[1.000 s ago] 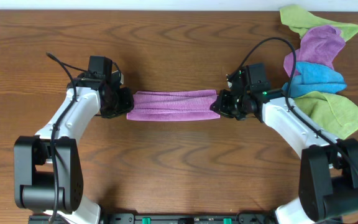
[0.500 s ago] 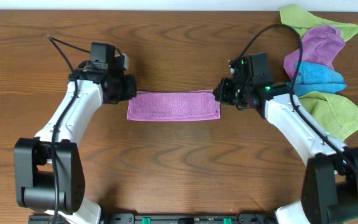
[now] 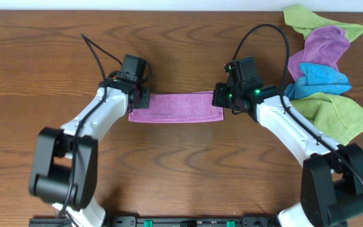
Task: Fold the cloth
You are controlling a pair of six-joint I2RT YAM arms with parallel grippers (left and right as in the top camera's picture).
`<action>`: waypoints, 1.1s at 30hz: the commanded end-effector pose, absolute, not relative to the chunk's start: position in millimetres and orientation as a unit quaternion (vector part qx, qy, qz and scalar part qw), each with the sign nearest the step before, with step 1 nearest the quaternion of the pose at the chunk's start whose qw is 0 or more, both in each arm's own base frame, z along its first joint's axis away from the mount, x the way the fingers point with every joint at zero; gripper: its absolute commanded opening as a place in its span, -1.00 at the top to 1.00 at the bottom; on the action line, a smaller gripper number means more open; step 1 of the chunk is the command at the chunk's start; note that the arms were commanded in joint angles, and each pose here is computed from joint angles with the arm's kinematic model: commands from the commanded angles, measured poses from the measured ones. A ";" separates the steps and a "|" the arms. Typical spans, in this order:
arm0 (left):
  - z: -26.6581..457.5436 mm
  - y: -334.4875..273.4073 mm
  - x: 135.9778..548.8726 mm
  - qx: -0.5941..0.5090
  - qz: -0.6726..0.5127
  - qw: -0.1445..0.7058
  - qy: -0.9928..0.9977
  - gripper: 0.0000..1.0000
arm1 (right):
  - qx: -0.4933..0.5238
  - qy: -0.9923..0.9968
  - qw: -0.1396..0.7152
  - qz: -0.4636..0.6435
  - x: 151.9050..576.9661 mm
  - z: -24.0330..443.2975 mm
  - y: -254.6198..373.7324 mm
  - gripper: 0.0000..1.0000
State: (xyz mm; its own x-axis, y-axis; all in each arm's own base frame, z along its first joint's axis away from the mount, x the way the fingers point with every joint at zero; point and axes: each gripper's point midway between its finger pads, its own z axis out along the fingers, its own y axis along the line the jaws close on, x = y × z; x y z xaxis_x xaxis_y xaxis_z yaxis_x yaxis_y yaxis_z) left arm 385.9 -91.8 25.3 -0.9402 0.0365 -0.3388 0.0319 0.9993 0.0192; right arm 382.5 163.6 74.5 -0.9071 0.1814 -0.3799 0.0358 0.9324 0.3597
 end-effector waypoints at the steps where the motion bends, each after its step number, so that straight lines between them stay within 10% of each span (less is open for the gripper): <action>1: 2.2 -87.8 377.8 0.011 0.018 0.143 0.989 0.88 | 0.059 0.963 0.208 0.164 384.0 71.8 161.2 0.97; 6: -17.4 -93.5 369.7 0.015 0.003 0.112 0.994 0.88 | 0.075 0.962 0.189 0.182 383.0 70.7 150.7 0.92; 9: -23.4 -92.8 366.1 0.015 0.005 0.101 0.995 0.88 | 0.083 0.956 0.171 0.222 383.3 73.4 140.0 0.32; 11: -24.0 -92.5 364.9 0.015 0.006 0.099 0.995 0.88 | 0.077 0.950 0.160 0.257 382.5 77.3 134.2 -0.58; 13: -24.0 -92.4 364.9 0.015 0.006 0.099 0.995 0.88 | 0.057 0.936 0.151 0.312 379.9 84.9 135.3 -0.97; 33: -24.0 -93.9 364.8 0.005 0.001 0.098 0.995 0.88 | 0.075 0.917 0.009 0.392 359.7 -9.0 164.5 -0.84</action>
State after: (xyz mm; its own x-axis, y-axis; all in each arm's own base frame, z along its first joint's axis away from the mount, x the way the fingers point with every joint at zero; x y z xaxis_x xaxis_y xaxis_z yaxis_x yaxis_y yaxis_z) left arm 377.9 -92.7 -1.9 -0.9629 0.0196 -0.2693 0.0165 0.9998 0.0135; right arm 374.3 157.6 26.4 -0.9872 0.1522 -0.0482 0.0642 0.6548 0.7531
